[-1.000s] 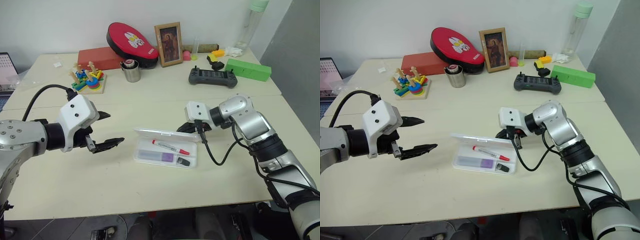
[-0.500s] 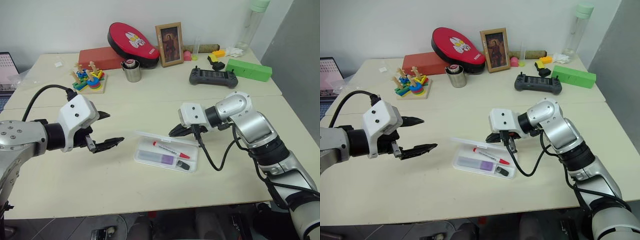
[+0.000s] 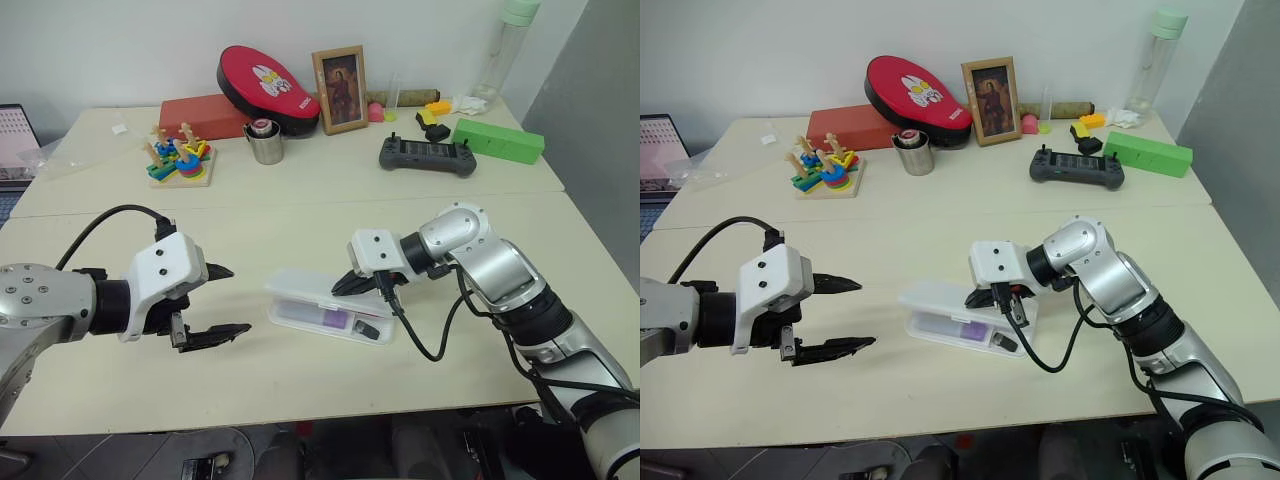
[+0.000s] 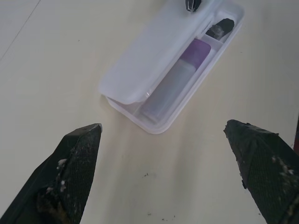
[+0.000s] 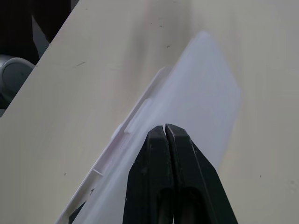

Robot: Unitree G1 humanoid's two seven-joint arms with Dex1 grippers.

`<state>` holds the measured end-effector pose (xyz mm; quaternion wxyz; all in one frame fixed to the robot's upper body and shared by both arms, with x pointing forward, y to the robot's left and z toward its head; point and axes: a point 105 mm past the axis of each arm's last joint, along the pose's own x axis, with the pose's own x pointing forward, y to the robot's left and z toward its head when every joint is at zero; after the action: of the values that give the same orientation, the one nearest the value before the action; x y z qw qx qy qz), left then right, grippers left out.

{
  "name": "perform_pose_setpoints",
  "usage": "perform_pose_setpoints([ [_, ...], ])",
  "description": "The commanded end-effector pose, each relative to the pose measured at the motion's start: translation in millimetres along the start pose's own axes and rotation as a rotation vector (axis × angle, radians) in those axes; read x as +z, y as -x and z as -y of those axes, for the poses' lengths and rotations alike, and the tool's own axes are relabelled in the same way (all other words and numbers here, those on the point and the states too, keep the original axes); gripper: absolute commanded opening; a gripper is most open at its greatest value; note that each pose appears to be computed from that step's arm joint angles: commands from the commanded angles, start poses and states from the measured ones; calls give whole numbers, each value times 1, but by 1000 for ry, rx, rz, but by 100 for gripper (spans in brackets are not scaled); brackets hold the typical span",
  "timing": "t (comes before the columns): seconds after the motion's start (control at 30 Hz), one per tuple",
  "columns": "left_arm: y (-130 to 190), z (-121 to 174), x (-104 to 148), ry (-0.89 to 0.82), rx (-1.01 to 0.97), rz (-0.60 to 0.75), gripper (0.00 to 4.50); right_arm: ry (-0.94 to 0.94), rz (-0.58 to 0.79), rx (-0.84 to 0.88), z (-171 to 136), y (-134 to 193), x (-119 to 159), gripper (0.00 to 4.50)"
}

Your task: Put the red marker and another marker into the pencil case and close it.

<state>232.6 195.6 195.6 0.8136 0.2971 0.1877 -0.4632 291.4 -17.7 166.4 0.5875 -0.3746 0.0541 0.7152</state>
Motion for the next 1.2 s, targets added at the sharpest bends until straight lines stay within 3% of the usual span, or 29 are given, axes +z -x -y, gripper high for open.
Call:
perform_pose_setpoints([
  [0.03, 2, 1, 9, -54, -1, 5, 450, 14, 9, 22, -6, -6, 3, 2],
  [0.3, 0, 0, 11, -65, 1, 12, 450, -62, -94, -12, -3, -30, -39, 2],
  [0.5, -1, -1, 12, -63, 5, 12, 450, -82, -111, -8, -5, -37, -50, 2],
  [0.63, -1, -1, 11, -54, 11, 15, 450, -94, -66, -12, -4, -33, -40, 2],
  [0.9, -2, -6, 4, 6, 73, 46, 450, -130, 55, -59, 3, -3, -7, 2],
  [0.97, -3, -16, -11, 92, 178, 75, 450, -202, 138, -174, 15, 23, 4, 2],
  [1.2, -14, -21, -40, 239, 387, 135, 450, -402, 152, -422, 9, 74, -21, 2],
])
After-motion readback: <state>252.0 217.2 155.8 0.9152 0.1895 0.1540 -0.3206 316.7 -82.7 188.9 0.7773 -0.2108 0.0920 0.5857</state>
